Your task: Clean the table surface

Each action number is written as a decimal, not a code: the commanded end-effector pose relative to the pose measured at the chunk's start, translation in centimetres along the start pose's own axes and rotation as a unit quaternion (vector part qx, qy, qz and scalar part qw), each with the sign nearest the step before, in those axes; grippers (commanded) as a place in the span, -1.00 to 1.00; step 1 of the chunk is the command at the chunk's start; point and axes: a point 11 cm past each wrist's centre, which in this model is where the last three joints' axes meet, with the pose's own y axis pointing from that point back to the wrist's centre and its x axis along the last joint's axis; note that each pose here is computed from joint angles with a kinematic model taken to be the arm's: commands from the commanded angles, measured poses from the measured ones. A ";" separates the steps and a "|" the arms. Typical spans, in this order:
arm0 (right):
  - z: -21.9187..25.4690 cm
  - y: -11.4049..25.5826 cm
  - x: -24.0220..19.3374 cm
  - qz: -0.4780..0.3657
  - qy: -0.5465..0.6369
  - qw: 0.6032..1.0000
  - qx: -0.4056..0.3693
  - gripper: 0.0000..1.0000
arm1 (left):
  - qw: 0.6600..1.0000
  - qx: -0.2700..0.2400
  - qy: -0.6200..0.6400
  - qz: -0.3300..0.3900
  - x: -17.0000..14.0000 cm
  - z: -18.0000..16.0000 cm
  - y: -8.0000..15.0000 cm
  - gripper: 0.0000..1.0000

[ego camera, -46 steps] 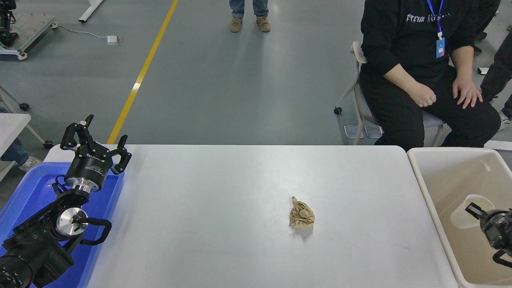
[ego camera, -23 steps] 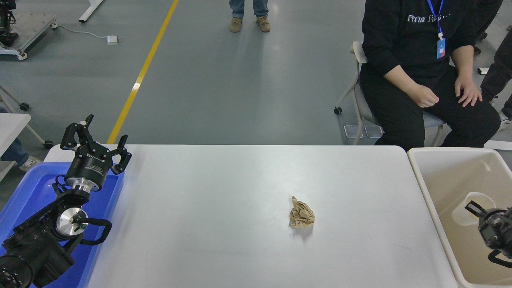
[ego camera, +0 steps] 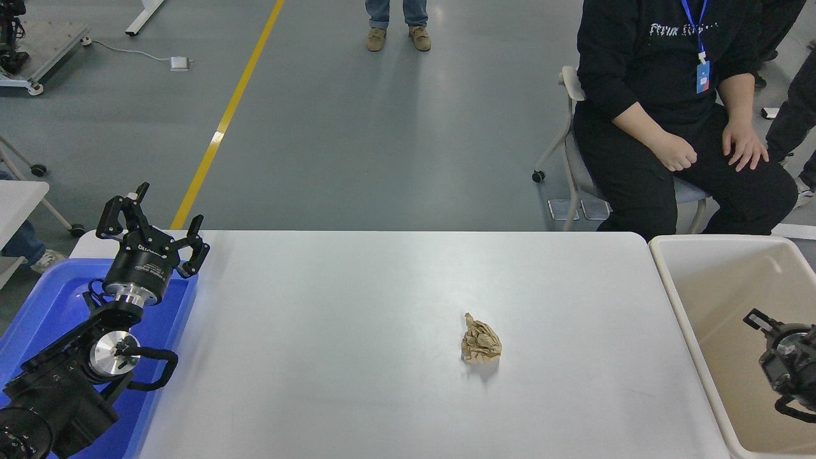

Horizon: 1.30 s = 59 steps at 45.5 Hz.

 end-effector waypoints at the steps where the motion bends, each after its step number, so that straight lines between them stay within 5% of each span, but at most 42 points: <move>1: -1.8 0.0 2.1 0.031 -0.023 0.999 0.015 0.95 | 1.000 0.000 0.000 0.000 0.0 0.0 0.0 1.00; 19: -7.8 0.9 11.3 0.058 -0.249 0.963 0.087 0.97 | 1.000 0.000 0.000 0.000 0.0 0.0 0.0 1.00; 37: -18.1 7.9 21.8 0.011 -0.506 0.809 0.299 0.97 | 1.000 0.000 0.000 0.000 0.0 0.0 0.0 1.00; 59: -23.1 12.4 20.0 -0.046 -0.571 0.708 0.413 0.97 | 1.000 0.000 0.000 0.000 0.0 0.1 0.0 1.00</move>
